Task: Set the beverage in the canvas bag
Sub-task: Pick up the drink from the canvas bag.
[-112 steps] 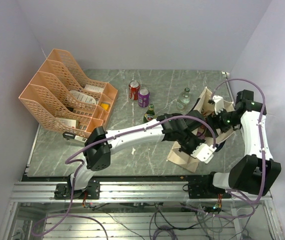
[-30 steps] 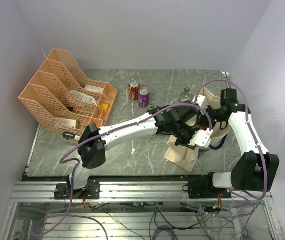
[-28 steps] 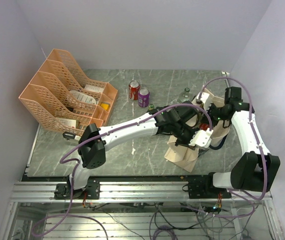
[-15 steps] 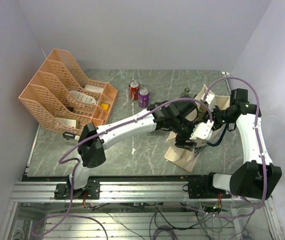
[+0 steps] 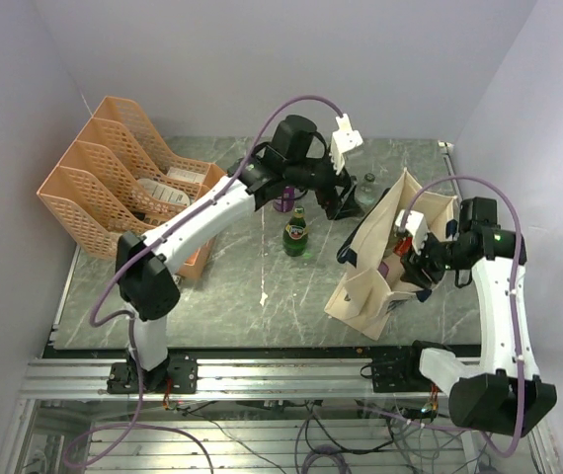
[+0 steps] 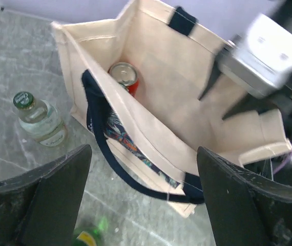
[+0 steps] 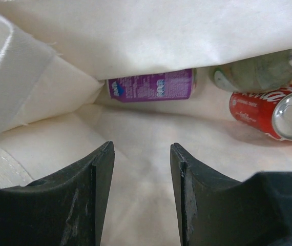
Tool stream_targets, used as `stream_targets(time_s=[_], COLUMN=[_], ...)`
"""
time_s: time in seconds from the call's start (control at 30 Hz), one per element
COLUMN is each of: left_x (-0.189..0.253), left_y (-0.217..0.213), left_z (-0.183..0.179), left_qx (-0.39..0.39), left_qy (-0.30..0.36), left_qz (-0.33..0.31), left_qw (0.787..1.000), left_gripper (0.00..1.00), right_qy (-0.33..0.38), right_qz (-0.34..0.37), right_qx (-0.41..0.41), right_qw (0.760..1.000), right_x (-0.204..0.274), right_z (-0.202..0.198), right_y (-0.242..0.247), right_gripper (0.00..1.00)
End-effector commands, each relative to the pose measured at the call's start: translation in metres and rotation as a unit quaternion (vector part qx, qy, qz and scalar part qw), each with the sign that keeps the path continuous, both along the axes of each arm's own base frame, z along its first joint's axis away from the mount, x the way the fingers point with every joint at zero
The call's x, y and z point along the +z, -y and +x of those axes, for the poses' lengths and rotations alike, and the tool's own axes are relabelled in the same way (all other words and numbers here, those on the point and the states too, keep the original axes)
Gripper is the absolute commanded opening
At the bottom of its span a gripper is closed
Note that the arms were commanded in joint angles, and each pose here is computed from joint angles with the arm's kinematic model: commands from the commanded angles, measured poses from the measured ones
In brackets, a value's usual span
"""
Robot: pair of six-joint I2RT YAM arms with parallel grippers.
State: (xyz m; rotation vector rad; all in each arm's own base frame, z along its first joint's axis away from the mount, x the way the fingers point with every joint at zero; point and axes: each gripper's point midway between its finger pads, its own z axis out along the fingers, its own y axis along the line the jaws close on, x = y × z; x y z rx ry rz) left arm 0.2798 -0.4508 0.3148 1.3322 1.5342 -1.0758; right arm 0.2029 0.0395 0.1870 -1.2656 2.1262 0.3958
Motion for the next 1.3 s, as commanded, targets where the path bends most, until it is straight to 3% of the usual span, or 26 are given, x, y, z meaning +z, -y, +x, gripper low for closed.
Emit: stream_targets(time_s=[0.0,0.2,0.37,0.43,0.6,0.87,1.03,1.27], left_x=[-0.037,-0.078,-0.101,-0.113,-0.144,-0.172,-0.180,-0.182], left_y=[0.031,0.049,0.062,0.063,0.050,0.041,0.036,0.036], left_z=[0.018,0.014,0.000,-0.003,-0.012,-0.037,-0.045,-0.038], left_qx=[0.071,0.088,0.075,0.071,0.025,-0.061,-0.089,-0.098], left_qy=[-0.142,-0.247,-0.256,-0.253,-0.198,-0.073,-0.023,0.017], left_qz=[-0.015,-0.005,0.021,0.038,0.096,0.131,0.139,0.147], left_qw=[0.987,0.965,0.964,0.964,0.975,0.987,0.986,0.984], left_gripper=[0.95,0.88,0.81,0.72,0.36,0.08,0.07,0.09], right_qy=[-0.017,-0.021,-0.047,-0.049,-0.052,-0.033,-0.016,-0.040], right_qz=[-0.038,-0.062,-0.066,-0.073,-0.074,-0.084,-0.107,-0.081], right_qx=[0.035,0.049,0.038,0.024,-0.025,-0.050,-0.070,-0.086], right_qw=[0.999,0.997,0.996,0.996,0.996,0.995,0.992,0.992], right_x=[-0.019,-0.044,-0.064,-0.068,-0.072,-0.085,-0.100,-0.107], right_z=[-0.033,-0.048,-0.052,-0.048,-0.034,-0.025,-0.026,-0.018], right_y=[0.006,0.010,0.014,0.017,0.025,0.037,0.047,0.045], right_gripper=[0.47,0.45,0.45,0.44,0.41,0.42,0.42,0.42])
